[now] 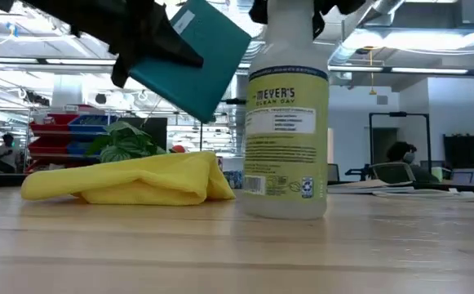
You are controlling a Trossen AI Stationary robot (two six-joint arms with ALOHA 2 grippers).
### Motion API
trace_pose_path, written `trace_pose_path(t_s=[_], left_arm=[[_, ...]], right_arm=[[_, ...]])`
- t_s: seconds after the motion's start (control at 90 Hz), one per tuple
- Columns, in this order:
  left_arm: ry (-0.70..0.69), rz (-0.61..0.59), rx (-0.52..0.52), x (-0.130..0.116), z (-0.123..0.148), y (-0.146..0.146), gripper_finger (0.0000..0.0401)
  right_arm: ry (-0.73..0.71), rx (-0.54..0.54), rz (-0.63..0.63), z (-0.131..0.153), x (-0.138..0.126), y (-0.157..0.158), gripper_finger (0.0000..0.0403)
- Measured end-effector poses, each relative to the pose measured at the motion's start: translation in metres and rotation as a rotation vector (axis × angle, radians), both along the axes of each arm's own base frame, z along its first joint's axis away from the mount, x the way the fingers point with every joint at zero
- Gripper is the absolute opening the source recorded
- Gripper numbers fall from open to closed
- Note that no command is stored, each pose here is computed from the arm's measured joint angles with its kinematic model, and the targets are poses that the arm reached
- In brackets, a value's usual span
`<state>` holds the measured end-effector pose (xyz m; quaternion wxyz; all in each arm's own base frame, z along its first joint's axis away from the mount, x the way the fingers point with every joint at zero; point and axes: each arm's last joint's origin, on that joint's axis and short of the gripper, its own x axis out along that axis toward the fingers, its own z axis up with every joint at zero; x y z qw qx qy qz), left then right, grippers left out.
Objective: Apply microfiber cloth
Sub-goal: Spray the blue tablet with the white spray bottle
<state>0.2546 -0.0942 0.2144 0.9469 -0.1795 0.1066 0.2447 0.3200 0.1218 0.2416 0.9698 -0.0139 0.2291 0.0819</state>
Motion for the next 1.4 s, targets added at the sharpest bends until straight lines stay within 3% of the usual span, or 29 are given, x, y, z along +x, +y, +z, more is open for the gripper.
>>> trace_pose_path(t_s=[0.156,0.311,0.522,0.667,0.9,1.4], left_arm=[[0.039,-0.023,-0.013,-0.01,0.0,-0.006,0.0009],[0.107,-0.022,-0.014,-0.016,-0.007,-0.008,0.0009],[0.142,-0.024,-0.006,-0.02,-0.012,-0.009,0.0009],[0.158,-0.023,0.0,-0.022,-0.013,-0.008,0.0009],[0.164,-0.022,0.003,-0.022,-0.014,-0.008,0.0009],[0.163,-0.017,-0.005,-0.022,-0.014,-0.008,0.0009]], right_arm=[[0.097,-0.009,-0.088,0.008,-0.015,-0.005,0.0143],[0.162,-0.084,-0.216,0.023,-0.042,-0.019,0.0143],[0.214,-0.108,-0.4,0.037,-0.078,-0.038,0.0143],[0.247,-0.089,-0.429,0.028,-0.085,-0.041,0.0146],[0.3,-0.096,-0.451,0.011,-0.085,-0.041,0.0204],[0.401,-0.141,-0.421,0.032,-0.112,-0.051,0.023]])
